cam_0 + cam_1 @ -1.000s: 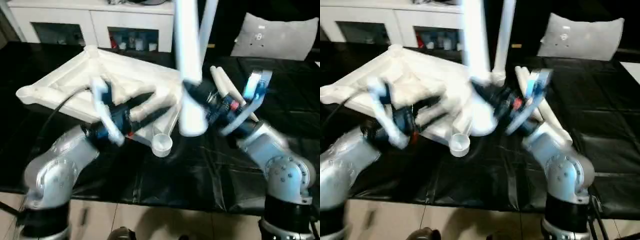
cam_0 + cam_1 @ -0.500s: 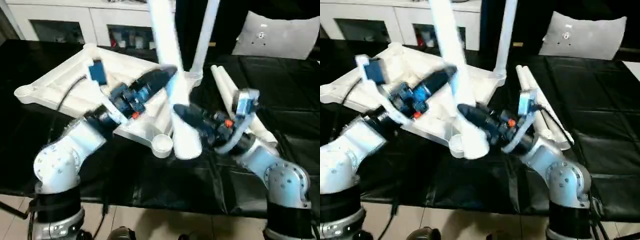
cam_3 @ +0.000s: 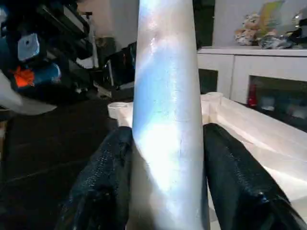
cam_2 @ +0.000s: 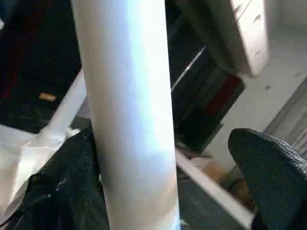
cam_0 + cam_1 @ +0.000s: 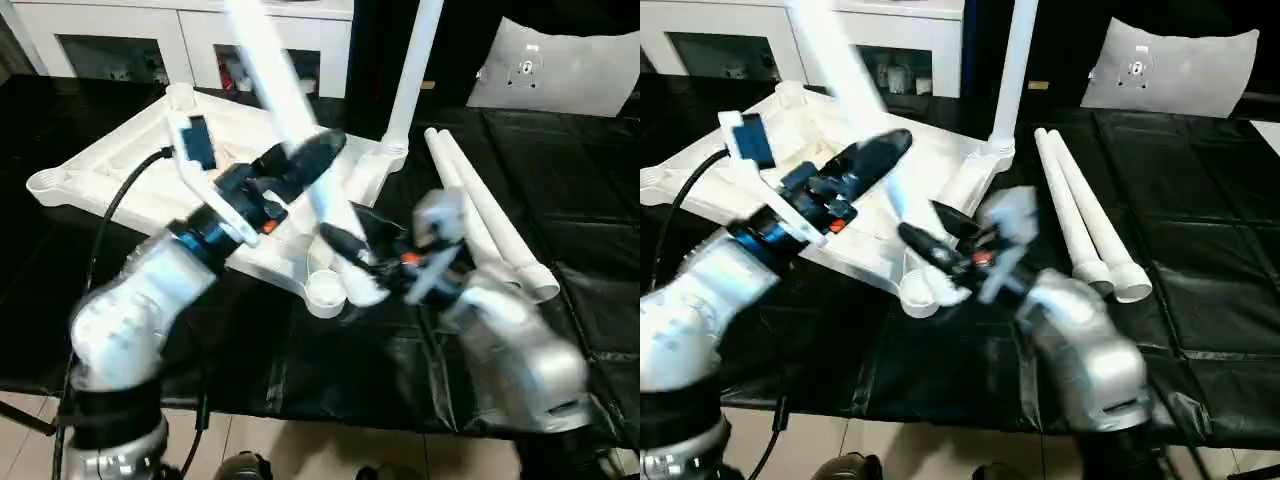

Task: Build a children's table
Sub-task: Pick table leg

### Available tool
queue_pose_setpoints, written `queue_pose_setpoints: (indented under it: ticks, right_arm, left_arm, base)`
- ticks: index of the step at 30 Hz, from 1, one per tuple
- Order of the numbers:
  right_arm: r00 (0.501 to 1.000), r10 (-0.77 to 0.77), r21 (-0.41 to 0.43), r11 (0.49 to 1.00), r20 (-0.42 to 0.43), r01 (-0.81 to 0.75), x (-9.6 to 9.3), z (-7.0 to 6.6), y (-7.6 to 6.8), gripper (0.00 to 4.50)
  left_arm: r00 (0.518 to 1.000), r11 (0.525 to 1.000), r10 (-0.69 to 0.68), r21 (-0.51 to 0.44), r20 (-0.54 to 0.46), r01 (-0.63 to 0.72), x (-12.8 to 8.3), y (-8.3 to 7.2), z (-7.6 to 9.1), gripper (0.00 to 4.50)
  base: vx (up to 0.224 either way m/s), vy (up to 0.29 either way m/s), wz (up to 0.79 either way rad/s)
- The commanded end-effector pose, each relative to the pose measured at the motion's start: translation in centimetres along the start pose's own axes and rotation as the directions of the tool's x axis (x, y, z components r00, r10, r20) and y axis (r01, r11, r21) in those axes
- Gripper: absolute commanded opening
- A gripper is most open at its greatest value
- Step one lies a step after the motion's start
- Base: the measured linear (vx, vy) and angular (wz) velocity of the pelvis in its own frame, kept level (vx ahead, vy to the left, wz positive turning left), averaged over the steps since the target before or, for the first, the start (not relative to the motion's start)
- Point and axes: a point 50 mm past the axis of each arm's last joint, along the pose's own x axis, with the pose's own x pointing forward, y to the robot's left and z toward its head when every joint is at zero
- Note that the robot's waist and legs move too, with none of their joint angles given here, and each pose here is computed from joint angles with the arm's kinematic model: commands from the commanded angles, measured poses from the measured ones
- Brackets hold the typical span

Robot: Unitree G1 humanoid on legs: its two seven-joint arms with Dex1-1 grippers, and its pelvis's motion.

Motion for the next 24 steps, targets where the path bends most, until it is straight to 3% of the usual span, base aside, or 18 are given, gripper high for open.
queue_pose_setpoints:
  ticks: [1,7,10,11,12,17,21,24]
  right_arm:
    - [1.0,-0.012,-0.024,1.0,0.014,0.012,0.1,0.1,0.1,1.84]
    - [0.998,-0.049,-0.106,0.993,0.03,0.052,0.5,-0.1,0.2,1.84]
    - [0.998,-0.053,-0.126,0.99,0.034,0.057,0.6,-0.3,0.3,1.84]
    - [0.998,-0.051,-0.135,0.989,0.036,0.055,0.7,-0.5,0.4,1.84]
    - [0.998,-0.051,-0.136,0.989,0.037,0.055,0.7,-0.5,0.4,1.84]
    - [0.998,-0.046,-0.146,0.988,0.042,0.051,0.7,-0.6,0.5,1.84]
    - [0.999,-0.031,-0.157,0.987,0.038,0.037,0.7,-0.8,0.7,1.84]
    - [0.999,-0.022,-0.164,0.986,0.033,0.027,0.6,-0.9,0.9,1.84]
  left_arm:
    - [1.0,0.999,-0.024,0.049,-0.012,0.024,0.2,-0.6,-0.3,4.08]
    - [1.0,0.996,0.0,0.089,0.02,-0.002,0.2,-0.8,-0.5,4.08]
    - [0.999,0.987,-0.01,0.158,0.046,0.003,0.2,-0.9,-0.5,4.08]
    - [0.999,0.969,-0.015,0.246,0.038,0.005,0.0,-0.9,-0.6,4.08]
    - [0.999,0.961,-0.017,0.277,0.028,0.008,0.0,-0.8,-0.7,4.08]
    - [1.0,0.943,-0.002,0.333,0.002,0.002,-0.3,-0.2,-1.0,4.08]
    - [0.997,0.89,0.054,0.455,-0.063,-0.019,-0.7,0.8,-1.5,4.08]
    - [0.995,0.88,0.082,0.474,-0.064,-0.042,-0.8,1.2,-1.7,4.08]
  base:
    - [0.0,0.0,0.0]
    - [0.0,0.0,0.0]
    - [0.0,0.0,0.0]
    - [0.0,0.0,0.0]
    - [0.0,0.0,0.0]
    - [0.0,0.0,0.0]
    - [0.0,0.0,0.0]
    - [0.0,0.0,0.0]
